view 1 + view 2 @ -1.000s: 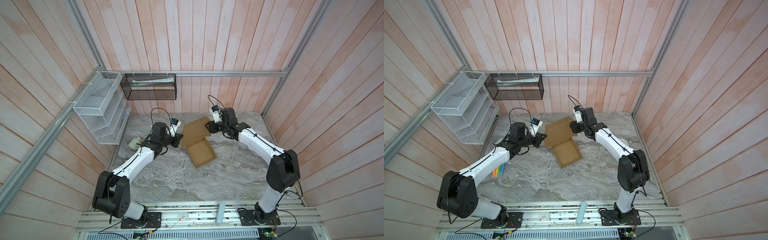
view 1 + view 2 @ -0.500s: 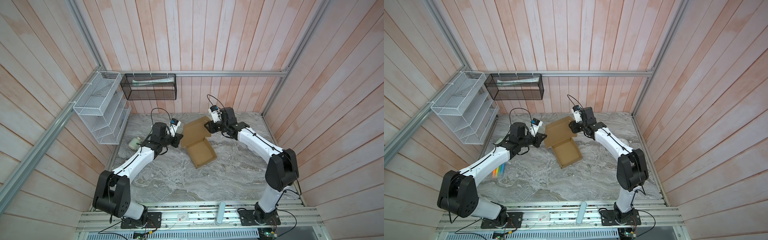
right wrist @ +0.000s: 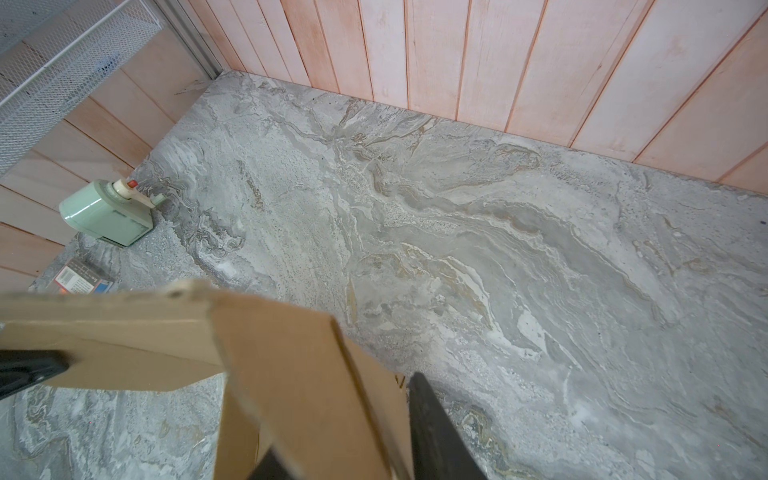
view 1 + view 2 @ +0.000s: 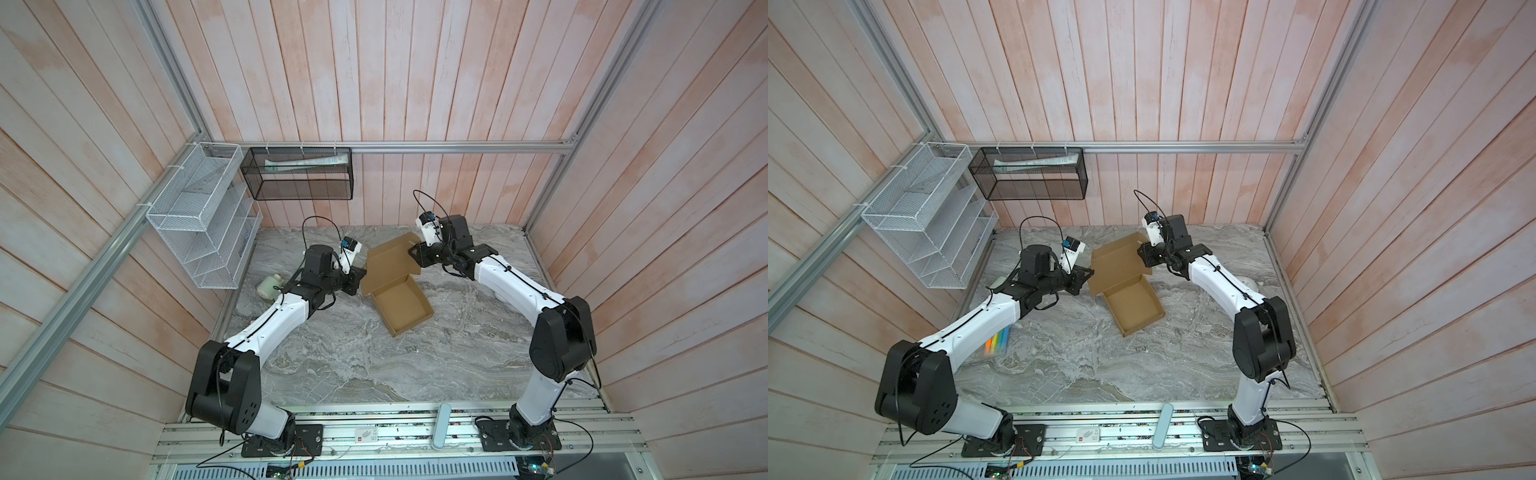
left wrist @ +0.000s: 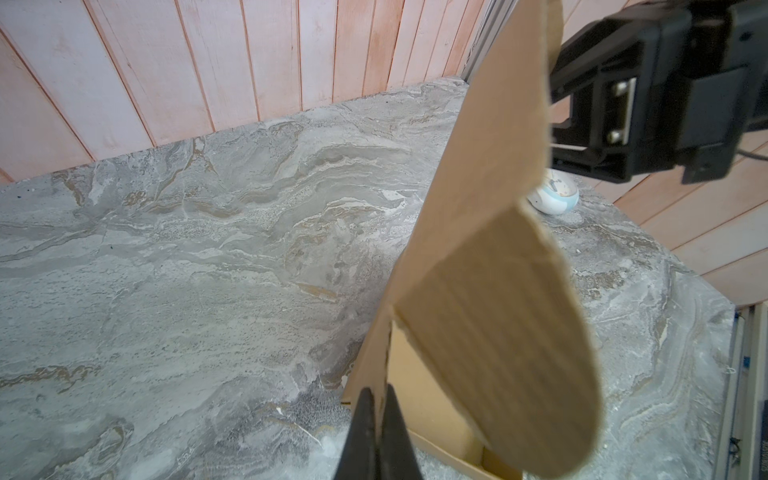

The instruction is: Fold the paper box

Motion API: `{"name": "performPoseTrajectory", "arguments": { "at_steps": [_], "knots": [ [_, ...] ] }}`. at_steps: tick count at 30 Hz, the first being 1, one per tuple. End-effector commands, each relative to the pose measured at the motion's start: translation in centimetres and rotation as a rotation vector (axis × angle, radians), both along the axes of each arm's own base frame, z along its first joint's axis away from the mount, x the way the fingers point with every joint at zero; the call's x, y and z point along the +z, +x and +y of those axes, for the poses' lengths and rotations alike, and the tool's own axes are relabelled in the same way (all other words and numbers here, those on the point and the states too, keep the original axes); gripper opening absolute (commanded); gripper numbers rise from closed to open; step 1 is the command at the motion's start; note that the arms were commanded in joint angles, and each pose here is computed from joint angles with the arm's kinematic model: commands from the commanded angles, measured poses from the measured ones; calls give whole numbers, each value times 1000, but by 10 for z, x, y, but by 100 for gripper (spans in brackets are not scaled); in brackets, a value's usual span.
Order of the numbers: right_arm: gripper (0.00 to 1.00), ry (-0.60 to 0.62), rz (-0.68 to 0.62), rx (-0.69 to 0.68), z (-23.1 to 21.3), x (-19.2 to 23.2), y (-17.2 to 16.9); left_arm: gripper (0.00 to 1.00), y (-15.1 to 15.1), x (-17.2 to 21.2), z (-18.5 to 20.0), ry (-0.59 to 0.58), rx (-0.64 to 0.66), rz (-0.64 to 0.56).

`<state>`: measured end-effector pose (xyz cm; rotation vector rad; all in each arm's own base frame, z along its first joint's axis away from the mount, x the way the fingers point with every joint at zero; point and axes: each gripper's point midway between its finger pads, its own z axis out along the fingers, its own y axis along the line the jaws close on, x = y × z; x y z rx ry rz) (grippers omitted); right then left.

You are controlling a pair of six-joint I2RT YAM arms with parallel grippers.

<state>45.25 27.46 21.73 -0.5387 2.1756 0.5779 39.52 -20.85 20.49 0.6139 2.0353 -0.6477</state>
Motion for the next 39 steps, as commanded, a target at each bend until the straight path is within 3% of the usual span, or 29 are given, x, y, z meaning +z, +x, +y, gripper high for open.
{"name": "performPoseTrajectory", "arguments": {
  "at_steps": [1,19,39],
  "knots": [
    [32,9,17,17,8,-2,-1,3,6,10,-3,-24,-10,-29],
    [7,-7,20,-21,2,-4,0,5,7,11,1,-17,19,-30],
    [1,-26,15,-114,-2,-5,-11,24,16,18,17,6,129,-49]
  ]
}}
